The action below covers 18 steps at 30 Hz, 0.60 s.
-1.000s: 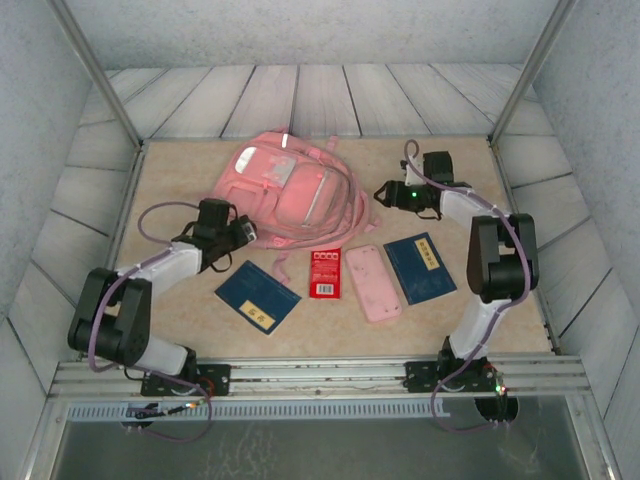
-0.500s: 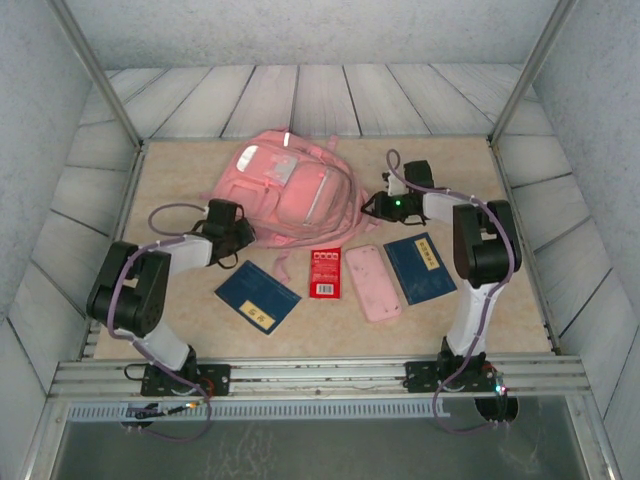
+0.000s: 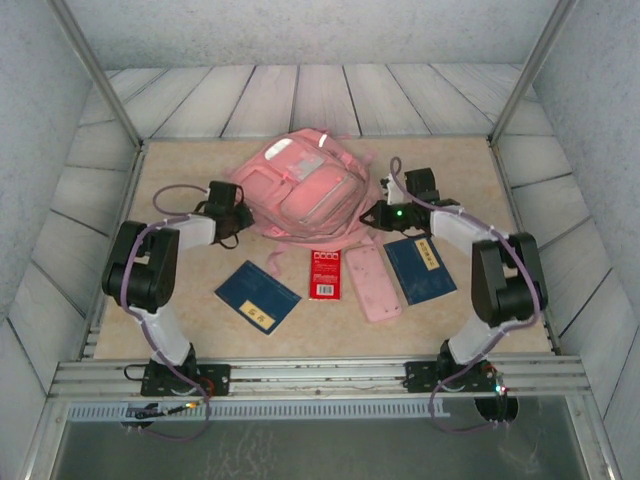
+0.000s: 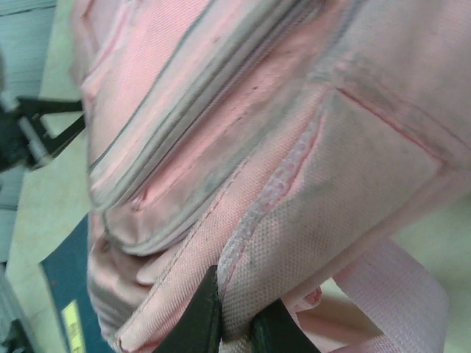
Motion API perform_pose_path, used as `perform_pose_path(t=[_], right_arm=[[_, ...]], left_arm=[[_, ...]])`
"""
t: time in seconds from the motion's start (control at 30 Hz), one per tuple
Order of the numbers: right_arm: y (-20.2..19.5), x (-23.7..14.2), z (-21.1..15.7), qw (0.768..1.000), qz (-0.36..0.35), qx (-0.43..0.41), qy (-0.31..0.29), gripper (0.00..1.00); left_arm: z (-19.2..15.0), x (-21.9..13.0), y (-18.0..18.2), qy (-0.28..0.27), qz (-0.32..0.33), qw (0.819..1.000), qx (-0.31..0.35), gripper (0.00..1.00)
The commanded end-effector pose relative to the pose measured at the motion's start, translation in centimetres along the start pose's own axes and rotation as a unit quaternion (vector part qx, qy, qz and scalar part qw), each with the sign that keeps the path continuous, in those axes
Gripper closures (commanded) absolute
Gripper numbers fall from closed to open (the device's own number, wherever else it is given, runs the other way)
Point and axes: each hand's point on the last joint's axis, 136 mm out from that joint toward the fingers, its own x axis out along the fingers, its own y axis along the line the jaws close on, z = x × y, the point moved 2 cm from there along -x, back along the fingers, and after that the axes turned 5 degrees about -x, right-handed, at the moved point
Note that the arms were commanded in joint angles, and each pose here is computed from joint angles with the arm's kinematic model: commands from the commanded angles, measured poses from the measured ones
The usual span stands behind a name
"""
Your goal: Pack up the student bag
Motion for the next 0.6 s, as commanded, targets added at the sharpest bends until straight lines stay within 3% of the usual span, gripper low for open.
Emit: perform_pose_path(t=[0.0,0.17,0.4,0.5,0.57], right_arm=[[6.1,-2.1,-1.5,0.998,0.069,0.001,-0.012,0.89],[11.0,-2.2,-4.8,0.993,0.108,0.022,-0.031,0.87],[13.3,1.9,-11.2,0.989,0.124,0.003,0.074,0.78],[13.3,1.8,-11.7,0.989,0.118,-0.010,0.093,0.62],[13.2,1.0,-11.3,0.990,0.092,-0.045,0.100,0.47]], left_arm=[[1.5,0.5,-0.3,0.006,-0.011,1.000,0.025,1.00],[4.3,2.2,-1.9,0.017,-0.028,0.998,0.062,1.00],[6.3,4.4,-3.2,0.034,-0.031,0.994,0.099,1.00],[6.8,4.1,-2.7,0.035,-0.028,0.995,0.090,1.00],[6.8,3.2,-2.6,0.039,-0.032,0.995,0.086,0.88]])
